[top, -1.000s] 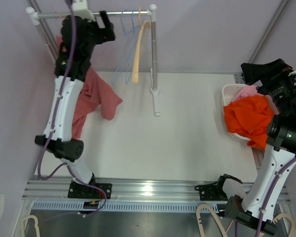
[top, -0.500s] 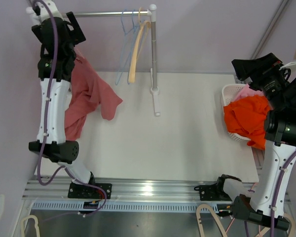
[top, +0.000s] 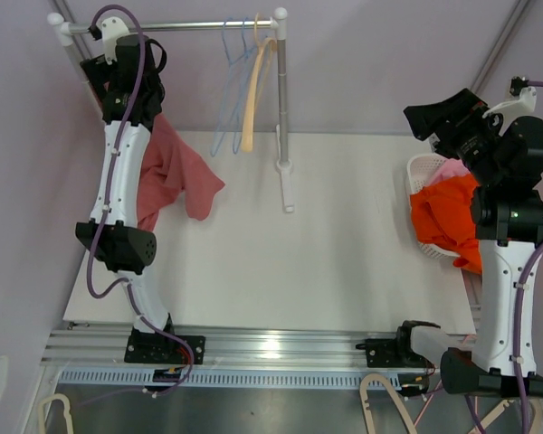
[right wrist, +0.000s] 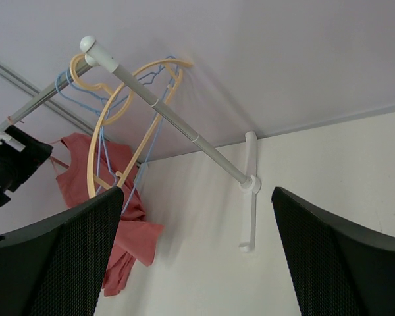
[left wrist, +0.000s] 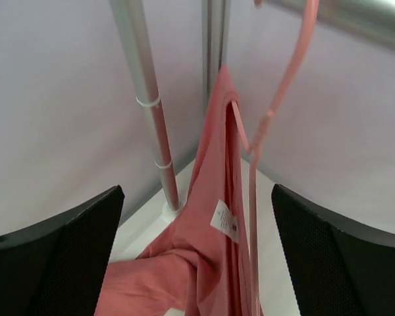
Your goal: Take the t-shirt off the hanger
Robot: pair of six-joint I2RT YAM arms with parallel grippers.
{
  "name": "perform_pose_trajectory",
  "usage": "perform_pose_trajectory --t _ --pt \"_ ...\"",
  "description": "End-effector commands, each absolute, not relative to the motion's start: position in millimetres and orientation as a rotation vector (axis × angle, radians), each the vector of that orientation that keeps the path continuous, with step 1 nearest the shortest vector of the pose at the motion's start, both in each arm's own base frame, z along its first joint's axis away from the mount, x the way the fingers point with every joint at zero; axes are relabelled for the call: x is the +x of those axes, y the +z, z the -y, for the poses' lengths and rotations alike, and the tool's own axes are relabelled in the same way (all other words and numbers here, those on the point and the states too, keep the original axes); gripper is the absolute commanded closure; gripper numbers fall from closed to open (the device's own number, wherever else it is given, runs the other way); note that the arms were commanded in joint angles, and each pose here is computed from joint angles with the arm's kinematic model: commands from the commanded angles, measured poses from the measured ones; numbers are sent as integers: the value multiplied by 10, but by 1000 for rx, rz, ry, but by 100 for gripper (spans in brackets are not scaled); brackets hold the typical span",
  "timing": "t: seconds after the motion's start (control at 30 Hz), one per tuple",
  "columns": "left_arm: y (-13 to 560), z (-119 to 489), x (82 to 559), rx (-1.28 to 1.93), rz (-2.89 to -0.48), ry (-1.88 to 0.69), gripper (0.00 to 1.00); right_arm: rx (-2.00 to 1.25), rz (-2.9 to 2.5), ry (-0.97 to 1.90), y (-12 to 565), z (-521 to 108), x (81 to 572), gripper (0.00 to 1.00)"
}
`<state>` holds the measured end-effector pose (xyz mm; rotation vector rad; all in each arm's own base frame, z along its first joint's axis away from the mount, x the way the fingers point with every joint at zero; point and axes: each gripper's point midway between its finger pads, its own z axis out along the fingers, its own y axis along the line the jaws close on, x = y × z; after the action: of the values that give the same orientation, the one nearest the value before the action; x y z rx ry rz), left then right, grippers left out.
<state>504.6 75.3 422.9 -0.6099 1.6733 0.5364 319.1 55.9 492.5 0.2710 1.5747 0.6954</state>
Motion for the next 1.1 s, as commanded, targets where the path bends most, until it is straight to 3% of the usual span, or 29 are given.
perform_pose_trajectory --t 0.0,0.43,0.47,0.6,0.67,0.73,0.87,0.97,1.03,1.07 --pt "4667 -902 4979 -708 -1500 572 3 235 -1536 662 5089 -597 3218 0" --pt "4407 -871 5231 -741 -1509 547 9 206 -1546 649 5136 -829 3208 0" --pt "4406 -868 5242 -740 -1508 545 13 204 -1543 649 5145 -833 3212 0" --pt "4399 -876 5252 -753 -1500 546 57 195 -1562 621 5145 -834 3247 1" --pt "4401 -890 5257 -762 -1489 552 57 189 -1577 612 5112 -840 3284 1" --pt "4416 -909 5241 -778 -1474 560 50 186 -1577 611 5104 -844 3286 1" --pt "4448 -921 5267 -795 -1433 550 59 182 -1571 592 5125 -822 3298 1" --pt "4483 -927 5295 -790 -1415 553 72 174 -1575 589 5117 -824 3296 1" --pt "4480 -914 5331 -769 -1421 553 95 174 -1580 580 5087 -814 3301 0" --pt "4500 -908 5345 -768 -1412 544 99 175 -1583 579 5073 -816 3312 0"
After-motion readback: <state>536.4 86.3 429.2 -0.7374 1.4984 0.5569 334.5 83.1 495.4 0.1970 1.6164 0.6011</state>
